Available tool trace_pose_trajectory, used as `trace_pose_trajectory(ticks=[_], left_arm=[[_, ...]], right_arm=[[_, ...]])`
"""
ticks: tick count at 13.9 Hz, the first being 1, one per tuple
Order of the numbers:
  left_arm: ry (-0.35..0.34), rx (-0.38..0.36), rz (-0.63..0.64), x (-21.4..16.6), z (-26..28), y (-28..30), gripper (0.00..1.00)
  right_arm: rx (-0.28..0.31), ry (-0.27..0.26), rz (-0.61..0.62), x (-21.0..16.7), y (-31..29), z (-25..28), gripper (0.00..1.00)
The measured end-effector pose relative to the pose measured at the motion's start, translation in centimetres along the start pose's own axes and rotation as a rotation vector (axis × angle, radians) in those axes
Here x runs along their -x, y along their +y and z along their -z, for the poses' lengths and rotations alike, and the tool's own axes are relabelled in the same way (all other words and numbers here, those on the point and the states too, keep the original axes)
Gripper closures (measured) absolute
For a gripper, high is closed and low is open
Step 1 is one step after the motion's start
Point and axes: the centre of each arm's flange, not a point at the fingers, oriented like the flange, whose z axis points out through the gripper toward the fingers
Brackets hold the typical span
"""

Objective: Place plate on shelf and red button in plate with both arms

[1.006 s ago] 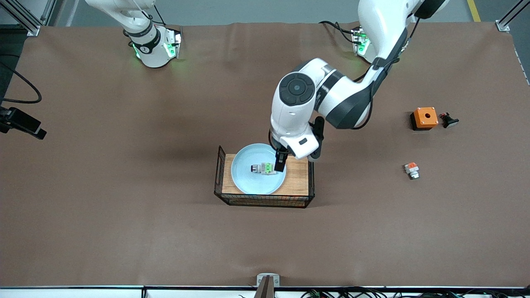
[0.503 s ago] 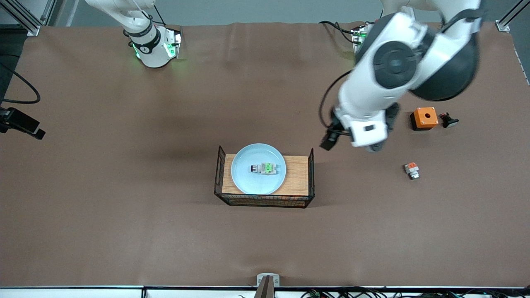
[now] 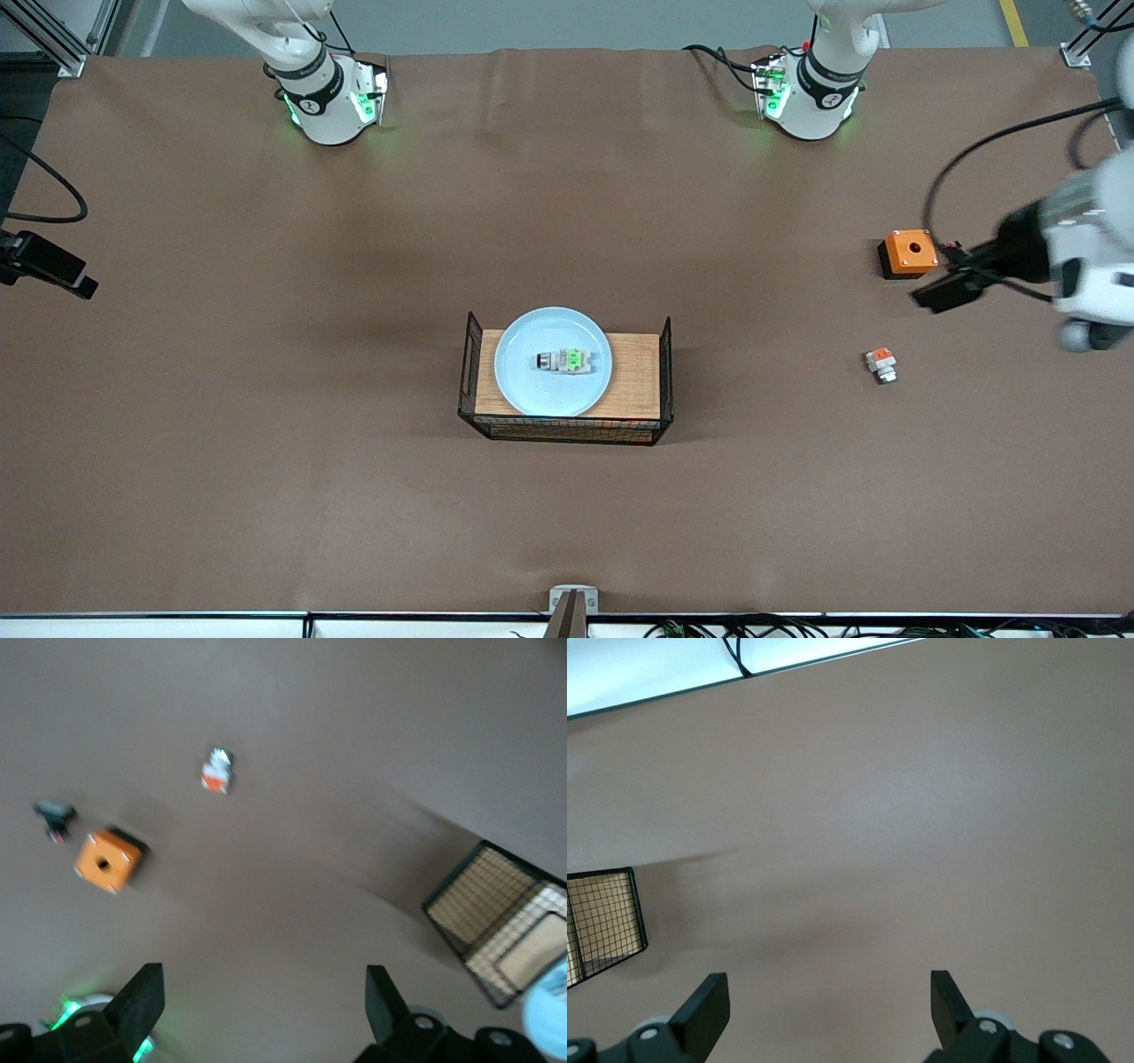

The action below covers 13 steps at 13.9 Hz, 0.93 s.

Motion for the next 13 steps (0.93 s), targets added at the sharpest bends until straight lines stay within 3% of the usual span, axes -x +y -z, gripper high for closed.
trace_pose_trajectory(ticks=[4,13], left_arm=[[-0.013,-0.002,-0.163,-2.8,-0.4,-4.5,0.0],[-0.042,-0.041,-0.306,0.6,-2.6,1.5,0.0]], right_arm=[[0.0,0.0,0.0,0.0,0.0,0.0,0.0],[0.0,-0.001,-0.001,0.0,0.1,-0.1,0.0]])
